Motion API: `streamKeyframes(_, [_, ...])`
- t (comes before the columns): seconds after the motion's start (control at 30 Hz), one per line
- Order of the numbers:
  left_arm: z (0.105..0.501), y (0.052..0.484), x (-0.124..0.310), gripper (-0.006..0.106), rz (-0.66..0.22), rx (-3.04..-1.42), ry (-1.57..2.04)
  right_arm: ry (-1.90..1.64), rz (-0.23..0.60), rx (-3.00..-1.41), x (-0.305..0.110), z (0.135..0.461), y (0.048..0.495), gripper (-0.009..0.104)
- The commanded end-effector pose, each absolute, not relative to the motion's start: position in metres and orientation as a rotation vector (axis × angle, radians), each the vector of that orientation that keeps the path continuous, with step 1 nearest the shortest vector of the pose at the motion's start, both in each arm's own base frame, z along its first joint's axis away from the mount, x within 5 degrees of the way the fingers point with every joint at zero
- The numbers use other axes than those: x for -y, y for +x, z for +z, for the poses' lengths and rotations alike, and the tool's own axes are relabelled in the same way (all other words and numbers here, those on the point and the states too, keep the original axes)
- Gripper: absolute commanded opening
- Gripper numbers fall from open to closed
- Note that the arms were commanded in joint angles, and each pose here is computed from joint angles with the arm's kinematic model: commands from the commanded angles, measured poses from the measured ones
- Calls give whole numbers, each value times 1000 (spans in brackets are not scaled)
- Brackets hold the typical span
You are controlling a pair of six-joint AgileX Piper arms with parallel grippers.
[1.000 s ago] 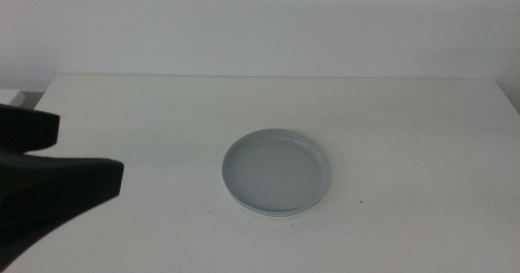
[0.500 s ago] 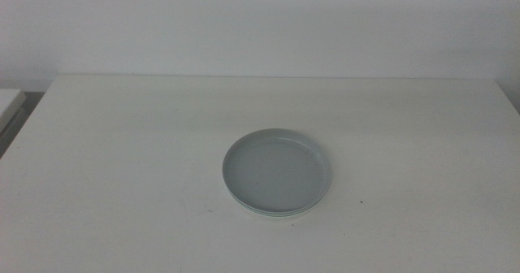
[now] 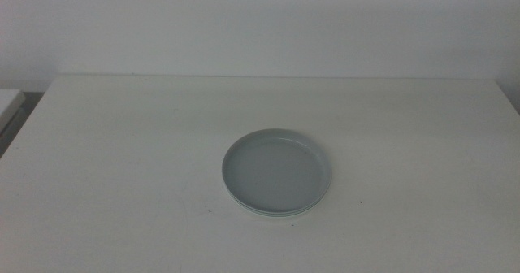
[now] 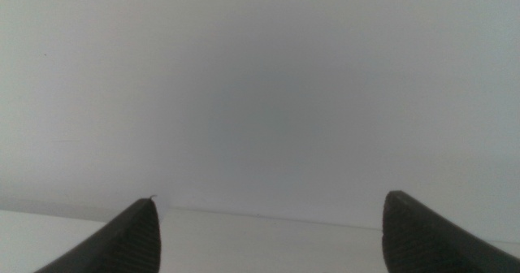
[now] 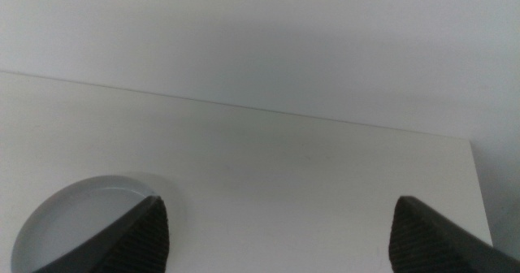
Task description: Stack the three bowls on top of each other.
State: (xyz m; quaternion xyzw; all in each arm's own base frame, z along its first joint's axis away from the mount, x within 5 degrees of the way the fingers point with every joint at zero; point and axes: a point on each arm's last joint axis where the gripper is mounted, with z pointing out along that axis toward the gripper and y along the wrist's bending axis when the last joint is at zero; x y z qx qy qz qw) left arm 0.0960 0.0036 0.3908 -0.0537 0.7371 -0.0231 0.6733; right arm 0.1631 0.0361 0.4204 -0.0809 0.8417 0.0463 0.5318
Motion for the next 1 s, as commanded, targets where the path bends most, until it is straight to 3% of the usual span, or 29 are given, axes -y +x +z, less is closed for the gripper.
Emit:
streamKeyframes(0.0, [388,94,-4,94,-49,-1651,-125,-192,101,-2004,-35,420,163,93])
streamKeyframes(0.1, [378,88,-4,94,-51,-1652,-122,-201,71,-1975,-33,420,161,93])
streamKeyframes(0.27, [337,70,-3,94,-54,-1643,-119,-210,110,-1727,-33,406,149,93])
streamKeyframes(0.3, [325,64,-3,94,-54,-1643,-118,-216,110,-1695,-32,397,142,93])
streamKeyframes(0.43, [279,49,-2,94,-53,-1646,-119,-277,-24,-1702,-16,338,104,93])
streamKeyframes(0.53, [252,43,-2,94,-51,-1649,-116,-213,-24,-1730,-8,290,79,93])
streamKeyframes(0.63, [228,47,-2,94,-49,-1704,-120,-108,28,-1750,-4,247,63,93])
streamKeyframes(0.8, [208,50,-2,94,-68,-1761,-135,21,58,-1792,-1,187,54,93])
streamKeyframes(0.97, [195,54,-2,94,-68,-1750,-133,69,41,-1746,1,189,55,93])
